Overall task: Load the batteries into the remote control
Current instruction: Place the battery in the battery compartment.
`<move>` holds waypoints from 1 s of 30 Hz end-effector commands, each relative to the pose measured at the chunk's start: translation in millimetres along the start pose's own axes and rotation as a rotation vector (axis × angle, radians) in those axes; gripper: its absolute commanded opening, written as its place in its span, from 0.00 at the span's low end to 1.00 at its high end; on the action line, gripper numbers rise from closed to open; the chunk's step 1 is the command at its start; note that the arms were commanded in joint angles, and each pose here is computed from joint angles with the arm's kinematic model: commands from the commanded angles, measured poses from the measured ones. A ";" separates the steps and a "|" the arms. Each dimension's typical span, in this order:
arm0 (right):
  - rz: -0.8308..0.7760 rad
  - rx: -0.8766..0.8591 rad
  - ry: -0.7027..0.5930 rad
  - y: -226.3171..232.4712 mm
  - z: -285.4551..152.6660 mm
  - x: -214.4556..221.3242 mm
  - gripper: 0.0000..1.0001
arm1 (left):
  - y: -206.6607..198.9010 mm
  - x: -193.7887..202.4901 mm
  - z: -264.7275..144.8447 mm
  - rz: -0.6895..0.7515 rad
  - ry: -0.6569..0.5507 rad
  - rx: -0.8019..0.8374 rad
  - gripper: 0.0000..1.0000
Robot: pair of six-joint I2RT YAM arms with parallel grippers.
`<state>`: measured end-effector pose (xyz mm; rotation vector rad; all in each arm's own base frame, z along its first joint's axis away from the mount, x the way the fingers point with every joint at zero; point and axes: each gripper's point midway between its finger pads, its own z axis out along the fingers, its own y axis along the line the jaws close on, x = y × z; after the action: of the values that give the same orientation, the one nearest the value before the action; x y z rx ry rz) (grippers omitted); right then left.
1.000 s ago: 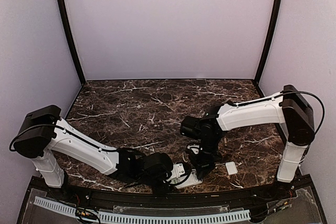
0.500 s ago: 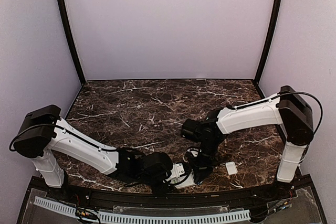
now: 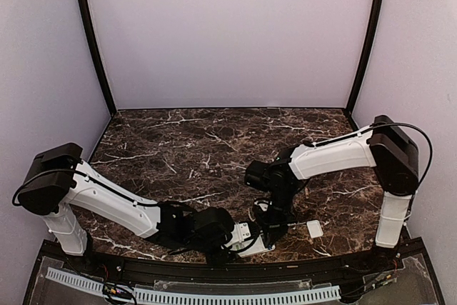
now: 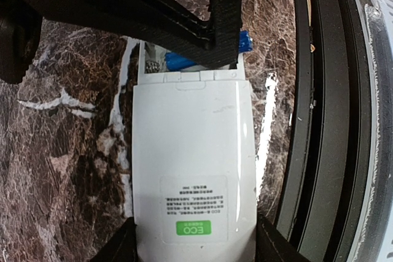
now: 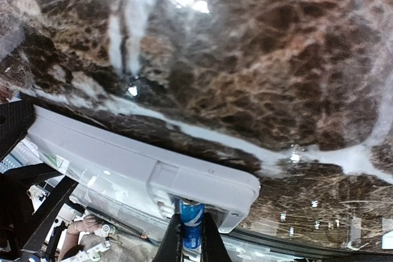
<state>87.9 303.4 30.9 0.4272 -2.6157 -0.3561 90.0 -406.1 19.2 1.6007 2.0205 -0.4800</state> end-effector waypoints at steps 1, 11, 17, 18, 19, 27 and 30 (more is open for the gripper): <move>0.004 0.053 0.015 -12.4 0.0 -3.8 0.00 | 0.2 28.9 -3.6 0.006 0.084 0.006 0.35; -0.018 0.056 0.004 -10.7 -1.7 -16.7 0.00 | 0.0 29.3 -4.0 0.007 0.085 0.007 0.35; -0.017 0.050 -0.027 -10.0 -2.8 -27.6 0.00 | -0.1 29.5 -3.3 0.006 0.086 0.008 0.35; -0.019 0.047 -0.036 -8.9 -3.5 -30.1 0.00 | -0.3 29.4 -3.3 0.008 0.086 0.009 0.35; -0.020 0.044 -0.045 -8.1 -4.1 -32.4 0.00 | -0.9 29.7 -3.1 0.009 0.087 0.012 0.35; -0.022 0.024 -0.115 0.2 -9.4 -53.6 0.00 | -2.2 31.1 -1.9 0.013 0.092 0.020 0.35; -0.021 0.010 -0.137 4.8 -12.2 -59.1 0.00 | -2.3 30.4 -2.2 0.014 0.090 0.021 0.35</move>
<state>98.8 303.9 27.9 0.4350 -2.5902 -0.3074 89.7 -405.9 18.9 1.5976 2.0186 -0.4864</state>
